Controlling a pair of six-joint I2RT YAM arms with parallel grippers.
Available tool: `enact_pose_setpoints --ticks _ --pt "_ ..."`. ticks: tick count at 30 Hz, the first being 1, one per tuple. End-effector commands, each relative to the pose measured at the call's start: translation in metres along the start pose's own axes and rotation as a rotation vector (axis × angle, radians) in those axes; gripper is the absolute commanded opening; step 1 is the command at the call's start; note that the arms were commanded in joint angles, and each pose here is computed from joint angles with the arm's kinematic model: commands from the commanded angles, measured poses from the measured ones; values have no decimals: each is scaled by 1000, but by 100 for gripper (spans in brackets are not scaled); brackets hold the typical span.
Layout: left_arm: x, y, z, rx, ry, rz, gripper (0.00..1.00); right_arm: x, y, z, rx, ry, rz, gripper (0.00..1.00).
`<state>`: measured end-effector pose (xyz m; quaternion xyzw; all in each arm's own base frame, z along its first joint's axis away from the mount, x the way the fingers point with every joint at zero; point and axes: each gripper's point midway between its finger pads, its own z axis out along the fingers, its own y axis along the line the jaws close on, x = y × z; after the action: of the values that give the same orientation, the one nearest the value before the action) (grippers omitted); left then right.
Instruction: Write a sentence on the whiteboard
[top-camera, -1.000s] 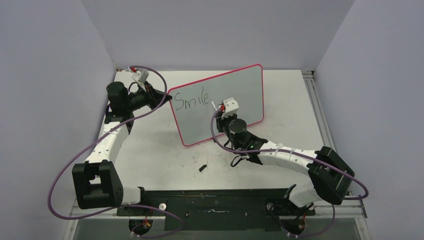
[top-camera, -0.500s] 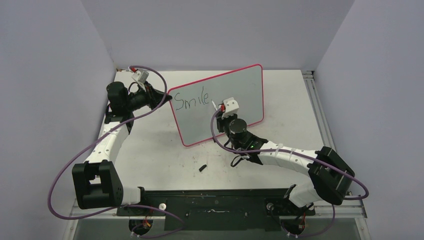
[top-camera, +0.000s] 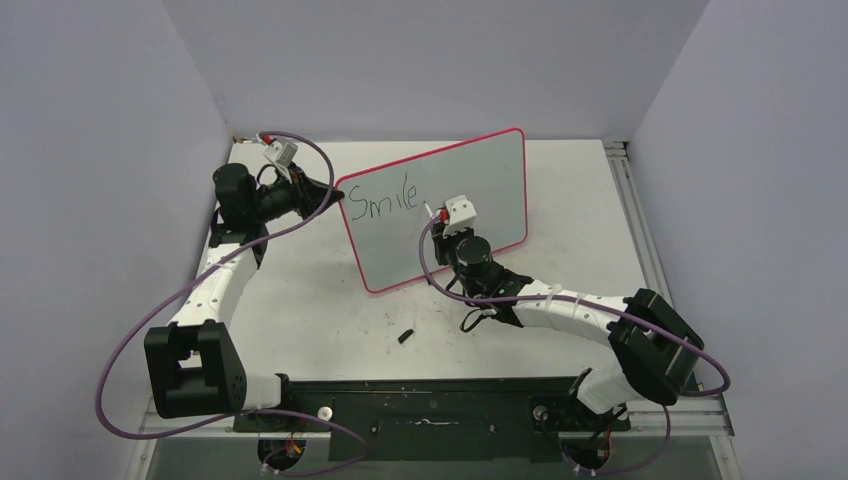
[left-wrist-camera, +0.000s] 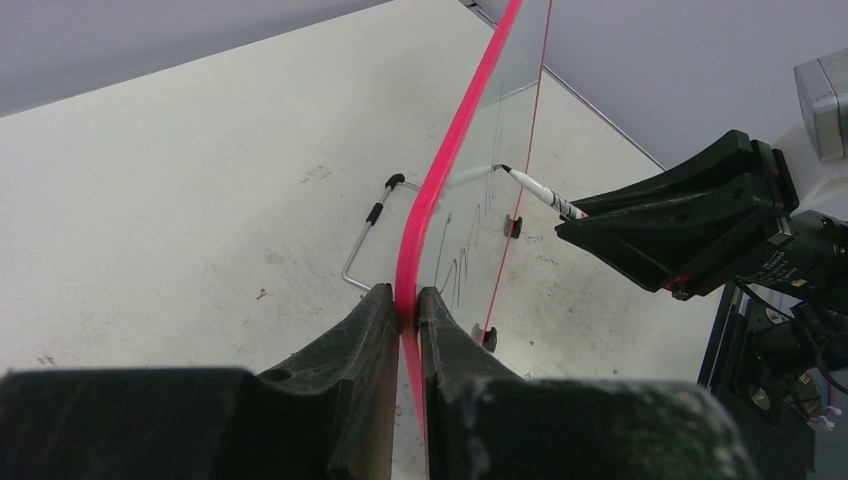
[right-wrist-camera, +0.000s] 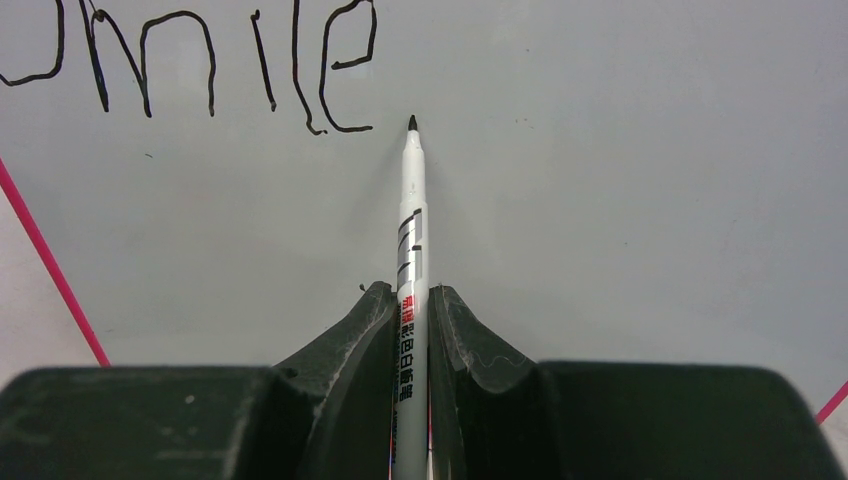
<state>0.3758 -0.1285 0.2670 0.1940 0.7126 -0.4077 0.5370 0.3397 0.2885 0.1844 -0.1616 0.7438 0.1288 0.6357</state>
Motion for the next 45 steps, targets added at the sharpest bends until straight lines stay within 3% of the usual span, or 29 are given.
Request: enact_pose_setpoints --ticks 1,17,26,34,45 --pt "-9 -8 -4 17 -16 43 0 -14 2 5 -1 -31 33 5" --pt "-10 -9 -5 16 -20 47 0 -2 13 -3 -24 1 43 5" --pt "-10 -10 -5 18 -20 48 0 -38 23 -25 -77 -76 75 5" --pt "-11 -11 -6 17 -23 51 0 -70 11 -40 -64 -129 77 5" --pt "-10 -10 -6 15 -21 47 0 -66 -23 -28 -51 -112 49 5"
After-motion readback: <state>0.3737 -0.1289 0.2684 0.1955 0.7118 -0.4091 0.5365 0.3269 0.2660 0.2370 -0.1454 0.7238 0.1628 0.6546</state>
